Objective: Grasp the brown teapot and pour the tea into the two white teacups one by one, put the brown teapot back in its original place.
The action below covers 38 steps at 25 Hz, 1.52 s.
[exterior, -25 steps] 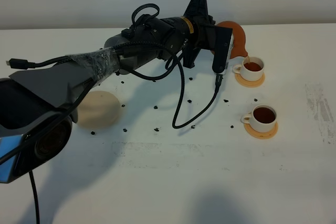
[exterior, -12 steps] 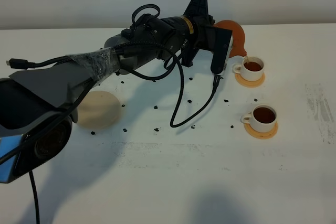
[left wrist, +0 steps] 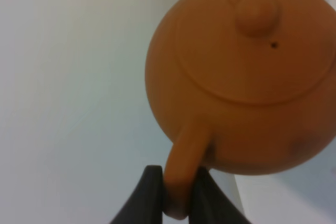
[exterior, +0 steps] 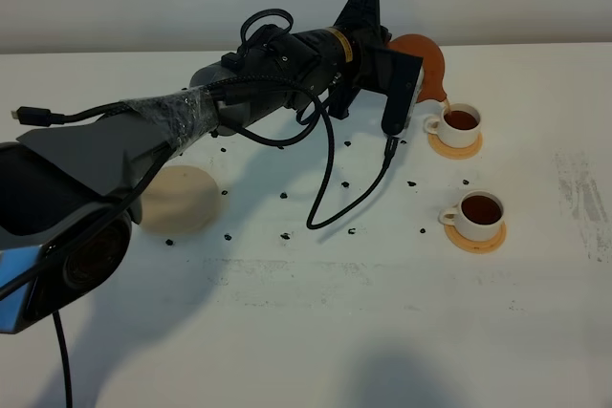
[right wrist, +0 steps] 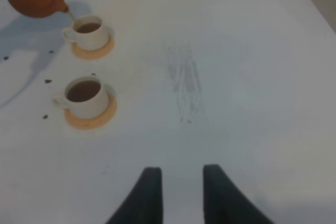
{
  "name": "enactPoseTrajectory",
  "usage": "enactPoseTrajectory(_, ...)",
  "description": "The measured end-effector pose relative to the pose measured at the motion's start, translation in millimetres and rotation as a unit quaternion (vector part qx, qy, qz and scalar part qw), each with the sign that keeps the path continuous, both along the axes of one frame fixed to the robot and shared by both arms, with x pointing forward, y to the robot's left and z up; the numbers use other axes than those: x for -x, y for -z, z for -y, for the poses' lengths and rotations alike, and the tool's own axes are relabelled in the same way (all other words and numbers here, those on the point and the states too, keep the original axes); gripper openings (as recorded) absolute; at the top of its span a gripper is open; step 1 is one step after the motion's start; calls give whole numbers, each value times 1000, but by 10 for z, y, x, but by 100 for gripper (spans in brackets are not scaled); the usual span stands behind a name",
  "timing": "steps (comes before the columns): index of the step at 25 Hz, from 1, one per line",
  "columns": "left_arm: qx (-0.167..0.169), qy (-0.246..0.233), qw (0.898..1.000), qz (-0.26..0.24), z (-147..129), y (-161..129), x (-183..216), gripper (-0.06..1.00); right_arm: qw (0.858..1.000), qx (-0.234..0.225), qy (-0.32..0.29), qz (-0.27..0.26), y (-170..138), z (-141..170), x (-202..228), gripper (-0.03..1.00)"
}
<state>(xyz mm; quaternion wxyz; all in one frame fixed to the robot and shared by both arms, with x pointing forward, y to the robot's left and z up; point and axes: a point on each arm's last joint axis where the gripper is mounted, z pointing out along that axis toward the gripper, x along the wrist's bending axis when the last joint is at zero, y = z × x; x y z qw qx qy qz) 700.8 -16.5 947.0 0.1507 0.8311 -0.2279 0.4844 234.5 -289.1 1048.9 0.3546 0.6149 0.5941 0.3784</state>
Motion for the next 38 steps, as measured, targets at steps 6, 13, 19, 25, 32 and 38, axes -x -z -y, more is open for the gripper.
enactPoseTrajectory(6, 12, -2, 1000, 9, 7, -24, -10, 8, 1000, 0, 0, 0, 0, 0, 0, 22)
enactPoseTrajectory(13, 12, 0, 1000, 10, 26, -25, 2, 8, 1000, 0, 0, 0, 0, 0, 0, 22)
enactPoseTrajectory(19, 13, 3, 1000, 12, 46, -29, 14, 8, 1000, 0, 0, 0, 0, 0, 0, 22)
enactPoseTrajectory(25, 13, 3, 1000, 13, 47, -30, 13, 8, 1000, 0, 0, 0, 0, 0, 0, 22)
enactPoseTrajectory(32, 19, -5, 1000, -2, 42, -14, 19, 8, 1000, 0, 0, 0, 0, 0, 0, 22)
enactPoseTrajectory(38, 40, -21, 998, -33, 39, 11, 34, 8, 1000, 0, 0, 0, 0, 0, 0, 22)
